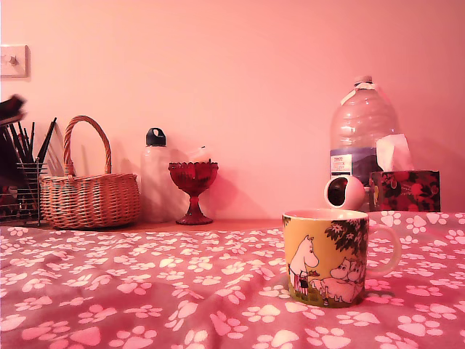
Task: Pick the coffee capsule and then drop it inside the coffee cup in front of you
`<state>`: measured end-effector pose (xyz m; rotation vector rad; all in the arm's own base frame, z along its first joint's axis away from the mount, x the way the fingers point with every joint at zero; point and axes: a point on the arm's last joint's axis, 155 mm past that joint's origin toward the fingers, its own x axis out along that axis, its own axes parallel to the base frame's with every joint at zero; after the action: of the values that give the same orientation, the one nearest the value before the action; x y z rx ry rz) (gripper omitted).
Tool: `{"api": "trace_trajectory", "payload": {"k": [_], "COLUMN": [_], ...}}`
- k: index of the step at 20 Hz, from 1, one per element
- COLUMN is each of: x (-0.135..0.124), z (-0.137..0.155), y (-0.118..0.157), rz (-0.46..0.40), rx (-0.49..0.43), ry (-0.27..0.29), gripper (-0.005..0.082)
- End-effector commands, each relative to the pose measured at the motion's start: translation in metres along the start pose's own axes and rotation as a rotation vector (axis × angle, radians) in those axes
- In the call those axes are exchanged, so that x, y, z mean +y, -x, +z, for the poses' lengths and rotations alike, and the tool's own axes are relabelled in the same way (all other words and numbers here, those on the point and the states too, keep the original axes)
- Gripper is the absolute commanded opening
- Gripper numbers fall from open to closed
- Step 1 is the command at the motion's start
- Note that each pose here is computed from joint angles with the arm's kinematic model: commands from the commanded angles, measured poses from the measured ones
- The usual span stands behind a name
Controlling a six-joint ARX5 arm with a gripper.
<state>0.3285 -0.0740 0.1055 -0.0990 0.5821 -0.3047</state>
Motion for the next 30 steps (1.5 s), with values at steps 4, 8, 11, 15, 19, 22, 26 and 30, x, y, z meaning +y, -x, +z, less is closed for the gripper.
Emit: {"api": "trace_trajectory", "payload": {"k": [4,8,11,15,19,22,26,30], "x": [0.02,0.021,0.022,0.021,0.017,0.014,0.013,0.012], "z": [-0.016,-0.014,-0.012,-0.007,-0.005,-0.001,-0.003,-0.009], "y": [0.014,0.03,0.041,0.056,0.071,0.082,0.087,0.089], "rz": [0.054,0.067,0.084,0.1,0.103,0.099,0.099,0.096], "rx": [-0.038,-0.113,-0.163,-0.212,-0.25,-0.301,-0.324,-0.342], "ry": [0.055,0.069,0.073,0.081,0.072,0.061,0.06,0.055], "gripper": [-0.0019,-0.0019,-0.0019,-0.0019,-0.0019,-0.002,-0.002,-0.002]}}
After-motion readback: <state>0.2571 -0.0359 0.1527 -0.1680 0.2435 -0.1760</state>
